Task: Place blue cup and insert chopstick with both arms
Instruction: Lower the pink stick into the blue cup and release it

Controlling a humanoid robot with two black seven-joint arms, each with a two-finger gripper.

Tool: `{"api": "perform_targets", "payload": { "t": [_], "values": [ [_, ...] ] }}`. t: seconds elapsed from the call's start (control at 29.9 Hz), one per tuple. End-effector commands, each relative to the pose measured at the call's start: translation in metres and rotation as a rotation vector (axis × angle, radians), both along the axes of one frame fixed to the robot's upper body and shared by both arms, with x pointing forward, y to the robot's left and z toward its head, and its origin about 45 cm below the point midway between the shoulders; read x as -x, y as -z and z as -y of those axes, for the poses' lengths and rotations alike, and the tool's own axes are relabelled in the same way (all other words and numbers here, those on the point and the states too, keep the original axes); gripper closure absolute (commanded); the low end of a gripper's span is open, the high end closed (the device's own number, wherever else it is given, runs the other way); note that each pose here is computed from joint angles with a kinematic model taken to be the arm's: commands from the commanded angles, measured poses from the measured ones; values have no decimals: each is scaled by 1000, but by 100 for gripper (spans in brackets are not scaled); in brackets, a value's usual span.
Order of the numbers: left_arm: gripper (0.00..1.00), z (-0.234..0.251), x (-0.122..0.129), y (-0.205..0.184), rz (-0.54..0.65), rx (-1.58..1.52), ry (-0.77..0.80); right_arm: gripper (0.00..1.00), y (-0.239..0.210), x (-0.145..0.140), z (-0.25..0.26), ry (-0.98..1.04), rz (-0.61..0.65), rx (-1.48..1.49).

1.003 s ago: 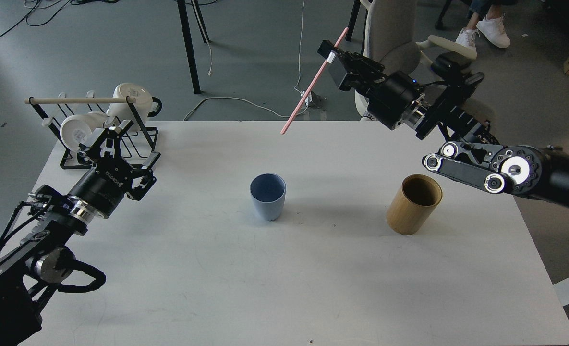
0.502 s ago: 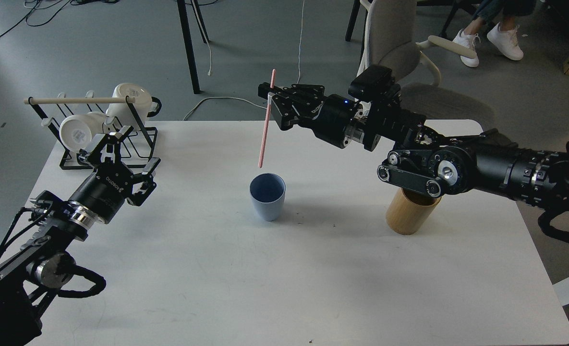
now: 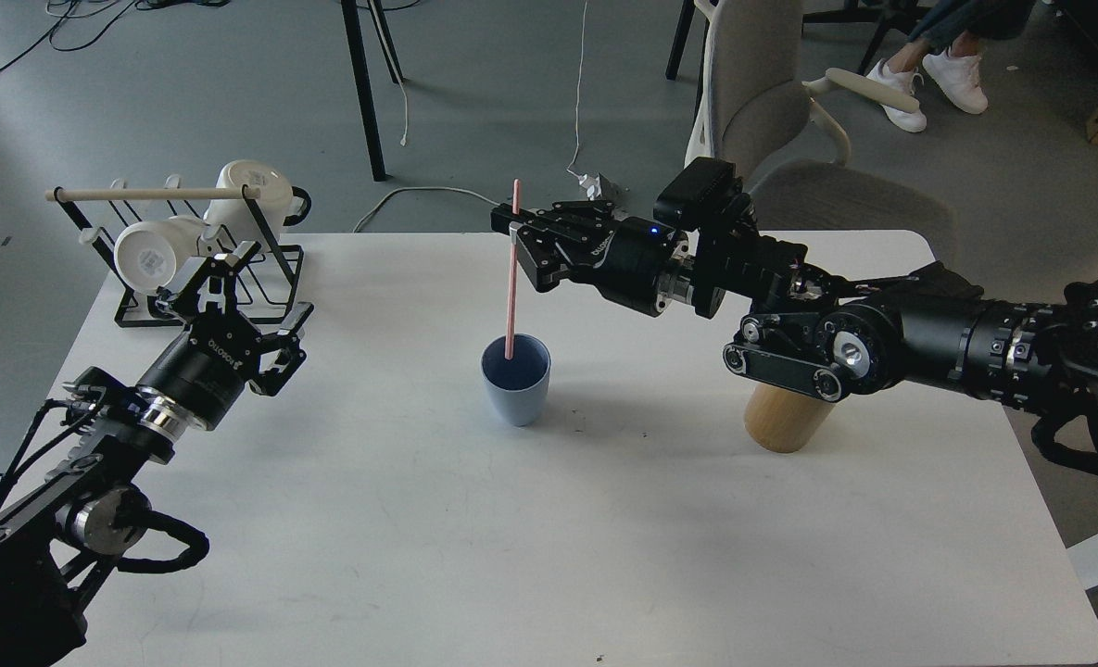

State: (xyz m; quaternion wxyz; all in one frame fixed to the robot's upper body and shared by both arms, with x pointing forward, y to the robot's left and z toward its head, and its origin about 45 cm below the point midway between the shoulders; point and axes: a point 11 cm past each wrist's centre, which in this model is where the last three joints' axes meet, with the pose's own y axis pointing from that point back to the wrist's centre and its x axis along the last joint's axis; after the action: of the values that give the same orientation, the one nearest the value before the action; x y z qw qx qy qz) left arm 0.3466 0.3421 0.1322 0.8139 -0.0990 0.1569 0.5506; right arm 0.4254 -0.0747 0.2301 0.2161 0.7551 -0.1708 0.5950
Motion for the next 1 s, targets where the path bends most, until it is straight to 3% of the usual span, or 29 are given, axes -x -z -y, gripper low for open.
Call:
{"api": "perform_targets", "payload": {
  "t": [0.0, 0.07, 0.13, 0.17, 0.23, 0.47, 0.6, 0.74, 0.97],
  "values": [
    [6, 0, 0, 0, 0, -1, 0, 100, 4, 2, 0, 0, -6, 4],
    [6, 0, 0, 0, 0, -1, 0, 99, 6, 1, -1, 2, -5, 7],
    [6, 0, 0, 0, 0, 0, 0, 93, 10, 2, -2, 5, -9, 6],
    [6, 0, 0, 0, 0, 0, 0, 84, 13, 3, -3, 4, -15, 7],
    [6, 0, 0, 0, 0, -1, 0, 55, 16, 5, -4, 4, -23, 4],
    [6, 0, 1, 1, -2, -1, 0, 20, 30, 13, -8, 12, -64, -20],
    [6, 0, 0, 0, 0, -1, 0, 13, 25, 11, -6, 32, -73, -54],
    [6, 0, -1, -1, 2, 1, 1, 12, -11, -12, 5, 139, -61, -215],
    [6, -6, -10, -16, 47, 29, -34, 11, -69, -58, 89, 495, -122, -677]
  ]
}}
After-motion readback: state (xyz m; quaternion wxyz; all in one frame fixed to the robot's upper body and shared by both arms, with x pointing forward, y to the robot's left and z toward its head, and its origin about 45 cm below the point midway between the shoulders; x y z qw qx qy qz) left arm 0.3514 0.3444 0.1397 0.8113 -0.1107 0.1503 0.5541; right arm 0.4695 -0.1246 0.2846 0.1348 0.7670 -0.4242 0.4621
